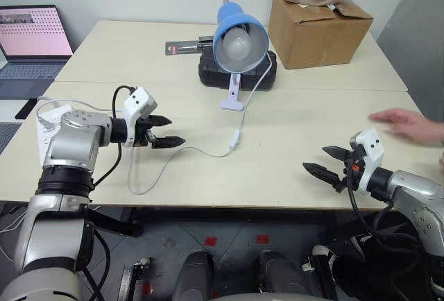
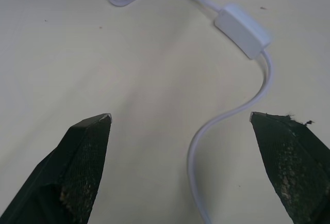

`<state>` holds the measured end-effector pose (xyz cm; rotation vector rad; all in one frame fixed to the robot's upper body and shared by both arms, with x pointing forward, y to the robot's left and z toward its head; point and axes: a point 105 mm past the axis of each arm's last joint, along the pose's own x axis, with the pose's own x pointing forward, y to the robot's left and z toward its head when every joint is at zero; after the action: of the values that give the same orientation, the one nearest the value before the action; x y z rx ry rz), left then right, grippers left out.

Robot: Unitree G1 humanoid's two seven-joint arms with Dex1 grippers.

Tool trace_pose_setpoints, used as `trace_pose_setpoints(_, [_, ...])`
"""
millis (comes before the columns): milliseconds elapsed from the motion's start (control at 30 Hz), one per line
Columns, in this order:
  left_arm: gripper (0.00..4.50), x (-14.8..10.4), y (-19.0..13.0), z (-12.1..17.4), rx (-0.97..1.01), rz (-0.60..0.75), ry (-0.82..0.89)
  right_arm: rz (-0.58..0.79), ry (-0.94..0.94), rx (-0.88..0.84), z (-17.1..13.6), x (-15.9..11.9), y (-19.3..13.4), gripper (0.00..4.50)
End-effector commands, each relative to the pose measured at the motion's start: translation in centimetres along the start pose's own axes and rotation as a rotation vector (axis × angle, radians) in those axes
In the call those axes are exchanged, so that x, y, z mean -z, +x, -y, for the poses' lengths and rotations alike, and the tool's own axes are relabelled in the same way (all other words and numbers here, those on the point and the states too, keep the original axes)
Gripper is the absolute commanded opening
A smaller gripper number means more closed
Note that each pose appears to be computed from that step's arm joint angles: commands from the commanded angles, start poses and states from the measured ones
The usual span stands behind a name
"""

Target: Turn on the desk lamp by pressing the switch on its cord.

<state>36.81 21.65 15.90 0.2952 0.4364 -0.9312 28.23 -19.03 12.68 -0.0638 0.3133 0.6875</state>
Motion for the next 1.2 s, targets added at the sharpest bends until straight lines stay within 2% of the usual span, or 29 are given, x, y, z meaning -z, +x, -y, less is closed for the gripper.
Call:
trace_pose_setpoints(33, [4.5,-1.0,-1.3,0.1,0.011,0.009,0.017,0.053,-0.028,-0.015,-0.9,-1.5,-0.5,4.5])
trace_pose_setpoints(367, [4.5,-2.3,-1.4,0.2,0.041,0.049,-0.03,0.075,-0.036,0.003,-1.4,-1.9,-0.6,4.5])
trace_pose_setpoints(467, [4.5,-3.3,-0.9,0.3,0.046,0.095,-0.067,0.097,-0.03,0.036,-1.2,-2.2,-0.5,4.5])
trace_pose_setpoints(633, [4.5,-4.2,0.3,1.0,0.042,0.072,-0.053,0.102,-0.042,0.051,-1.9,-2.2,-0.3,4.5])
trace_pose_setpoints(733, [4.5,-5.1,2.1,1.4,0.001,0.087,-0.05,0.114,-0.035,0.061,-1.9,-2.3,0.0,4.5])
trace_pose_setpoints(833, [4.5,-4.8,5.5,3.7,0.018,0.045,-0.029,0.104,-0.057,0.042,-2.8,-2.4,0.9,4.5])
trace_pose_setpoints(1000, [4.5,-6.1,9.5,7.1,0.033,0.071,-0.071,0.126,-0.061,0.02,-3.9,-2.8,1.5,4.5])
trace_pose_setpoints(1200, [4.5,-5.7,12.7,7.4,-0.055,0.014,-0.031,0.146,-0.049,0.023,-4.8,-3.0,1.8,4.5])
